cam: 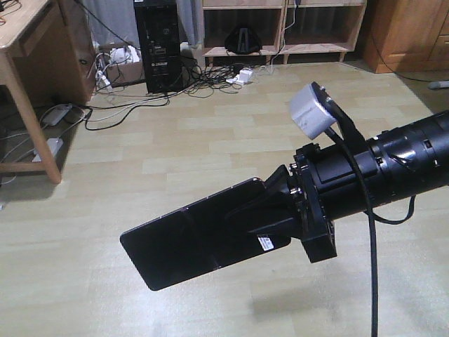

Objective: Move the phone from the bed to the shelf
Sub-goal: 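Drive the base across the floor holding the phone in the right gripper, then turn the base past the white pegboard desk toward the wooden shelf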

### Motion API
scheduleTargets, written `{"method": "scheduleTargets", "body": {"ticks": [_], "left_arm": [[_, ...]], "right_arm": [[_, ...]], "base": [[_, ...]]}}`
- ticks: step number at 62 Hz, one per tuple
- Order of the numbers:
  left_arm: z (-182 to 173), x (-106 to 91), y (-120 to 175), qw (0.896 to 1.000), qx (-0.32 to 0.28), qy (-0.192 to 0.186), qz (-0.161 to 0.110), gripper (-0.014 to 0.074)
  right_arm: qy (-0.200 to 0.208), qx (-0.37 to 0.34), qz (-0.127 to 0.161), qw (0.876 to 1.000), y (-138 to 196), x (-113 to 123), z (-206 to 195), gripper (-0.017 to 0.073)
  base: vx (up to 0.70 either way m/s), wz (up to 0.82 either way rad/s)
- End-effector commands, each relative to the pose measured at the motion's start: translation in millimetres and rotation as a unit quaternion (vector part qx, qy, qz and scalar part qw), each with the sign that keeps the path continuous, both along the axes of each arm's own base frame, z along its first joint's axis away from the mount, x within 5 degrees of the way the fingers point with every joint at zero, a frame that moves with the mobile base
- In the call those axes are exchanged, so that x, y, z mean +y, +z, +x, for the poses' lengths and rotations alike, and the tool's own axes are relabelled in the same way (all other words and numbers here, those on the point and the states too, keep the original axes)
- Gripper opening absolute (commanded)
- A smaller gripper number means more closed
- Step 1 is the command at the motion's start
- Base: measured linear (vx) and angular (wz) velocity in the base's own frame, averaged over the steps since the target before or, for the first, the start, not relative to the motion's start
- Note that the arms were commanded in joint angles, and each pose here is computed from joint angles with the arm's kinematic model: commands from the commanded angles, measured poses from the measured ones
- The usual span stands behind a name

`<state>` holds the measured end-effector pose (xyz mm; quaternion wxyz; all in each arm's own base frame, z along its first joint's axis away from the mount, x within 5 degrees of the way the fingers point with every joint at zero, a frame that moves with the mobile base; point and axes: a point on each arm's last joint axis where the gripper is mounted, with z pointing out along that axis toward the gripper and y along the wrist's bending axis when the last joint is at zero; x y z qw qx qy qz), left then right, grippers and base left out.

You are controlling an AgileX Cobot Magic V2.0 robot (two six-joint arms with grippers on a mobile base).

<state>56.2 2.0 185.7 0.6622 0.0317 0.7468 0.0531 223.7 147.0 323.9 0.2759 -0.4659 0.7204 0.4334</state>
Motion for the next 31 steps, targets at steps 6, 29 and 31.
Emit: {"method": "scheduleTargets", "body": {"ticks": [6,29,31], "left_arm": [[-1.3,-0.2,14.5,0.999,-0.054,-0.001,-0.005,0.0001],[-1.3,-0.2,14.5,0.999,-0.054,-0.001,-0.005,0.0001],[-1.3,-0.2,14.5,0.999,-0.054,-0.001,-0.005,0.0001]], "right_arm": [[0.027,-0.004,0.052,0.998,23.0,1.2,-11.8,-0.0002],[0.027,-0.004,0.052,0.998,23.0,1.2,-11.8,-0.0002],[0.027,-0.004,0.052,0.998,23.0,1.2,-11.8,-0.0002]], "base": [[0.37,-0.08],[0.36,-0.11],[0.36,-0.17]]}}
